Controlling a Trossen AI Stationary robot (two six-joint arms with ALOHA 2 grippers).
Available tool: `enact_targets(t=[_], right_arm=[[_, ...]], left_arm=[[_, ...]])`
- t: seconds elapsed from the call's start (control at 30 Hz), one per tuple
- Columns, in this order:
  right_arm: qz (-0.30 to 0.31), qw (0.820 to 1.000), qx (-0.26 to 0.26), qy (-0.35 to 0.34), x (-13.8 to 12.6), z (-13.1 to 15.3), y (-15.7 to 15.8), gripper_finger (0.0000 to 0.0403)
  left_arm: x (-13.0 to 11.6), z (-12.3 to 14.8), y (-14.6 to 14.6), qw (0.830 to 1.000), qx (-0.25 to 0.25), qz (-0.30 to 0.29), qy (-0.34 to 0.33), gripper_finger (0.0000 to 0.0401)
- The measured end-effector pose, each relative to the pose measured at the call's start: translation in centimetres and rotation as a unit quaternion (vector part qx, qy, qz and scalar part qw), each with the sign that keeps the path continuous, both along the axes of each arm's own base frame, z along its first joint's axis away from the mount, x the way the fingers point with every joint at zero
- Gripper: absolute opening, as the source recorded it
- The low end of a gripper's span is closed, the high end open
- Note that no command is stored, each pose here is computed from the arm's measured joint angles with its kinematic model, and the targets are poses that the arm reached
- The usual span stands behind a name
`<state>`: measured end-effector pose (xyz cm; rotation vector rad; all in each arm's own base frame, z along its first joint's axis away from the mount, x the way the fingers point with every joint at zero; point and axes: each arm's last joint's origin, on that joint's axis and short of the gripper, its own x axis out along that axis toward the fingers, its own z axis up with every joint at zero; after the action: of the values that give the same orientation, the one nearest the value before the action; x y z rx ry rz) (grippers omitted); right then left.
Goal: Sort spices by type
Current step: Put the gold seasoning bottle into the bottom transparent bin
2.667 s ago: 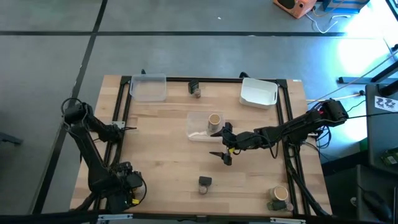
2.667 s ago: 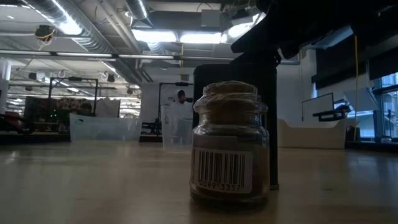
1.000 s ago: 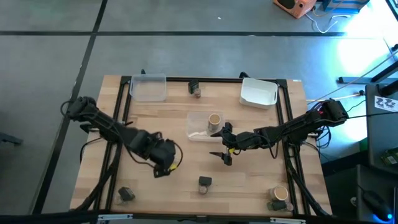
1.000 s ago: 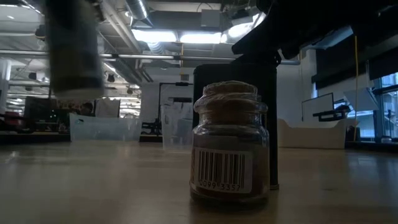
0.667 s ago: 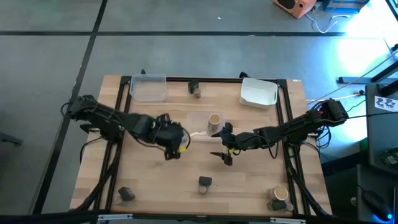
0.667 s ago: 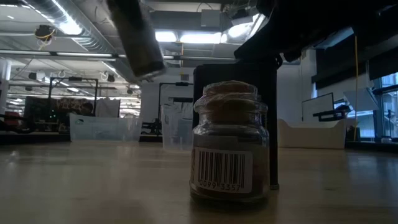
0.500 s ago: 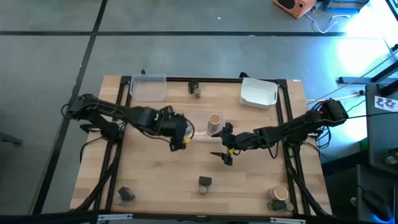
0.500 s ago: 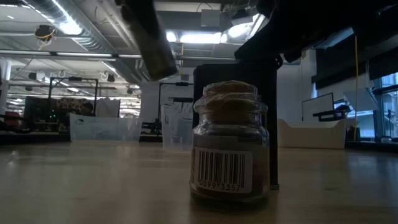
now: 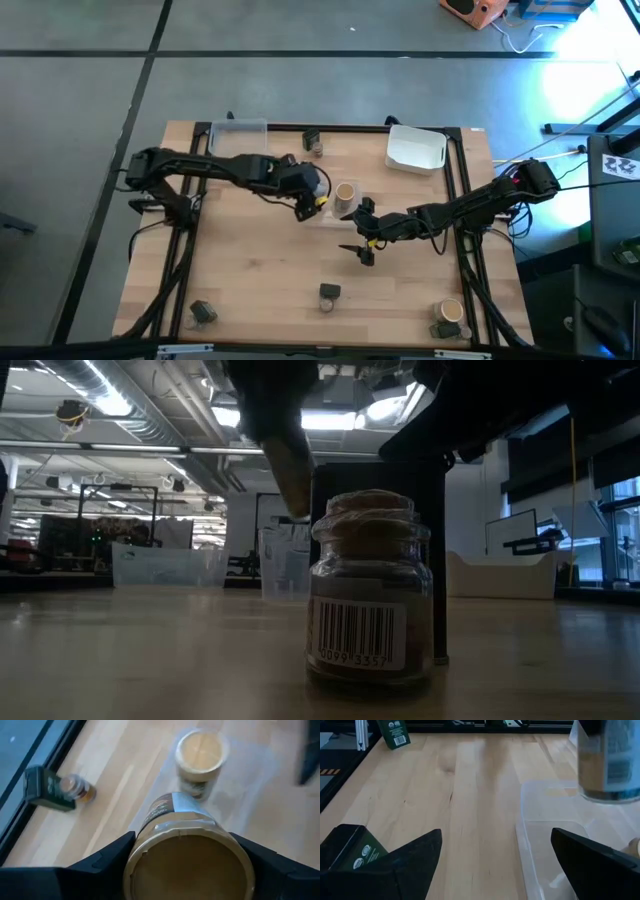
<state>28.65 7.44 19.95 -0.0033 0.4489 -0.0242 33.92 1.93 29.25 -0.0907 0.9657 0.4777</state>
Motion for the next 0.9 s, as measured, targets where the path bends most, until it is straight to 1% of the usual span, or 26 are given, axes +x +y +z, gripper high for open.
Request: enact_targets(t=[0.1, 0.17, 0.4, 0.73, 0.9], right_arm=[[0.000, 1.000, 0.000, 0.001, 0.0, 0.0, 0.0, 0.0374], [0.000, 1.000, 0.000, 0.001, 0.0, 0.0, 0.0, 0.0374], [0.000, 1.000, -0.001, 0.003, 0.0, 0.0, 0.0, 0.0374], [0.000, 1.000, -0.002, 0.008, -0.1, -0.1, 0.0, 0.0374], [0.000, 1.000, -0.003, 0.010, -0.1, -0.2, 0.0, 0.0374]], left_arm=[[0.6, -1.4, 1.1, 1.000, -0.003, 0.014, 0.026, 0.0269], [1.1, -2.4, 1.6, 0.999, -0.003, 0.012, 0.042, 0.0269], [2.3, -5.2, 1.9, 0.996, -0.009, 0.002, 0.088, 0.0269], [3.3, -7.5, 1.9, 0.993, -0.020, -0.008, 0.117, 0.0269], [3.4, -7.8, 2.0, 0.993, -0.018, -0.004, 0.119, 0.0269]])
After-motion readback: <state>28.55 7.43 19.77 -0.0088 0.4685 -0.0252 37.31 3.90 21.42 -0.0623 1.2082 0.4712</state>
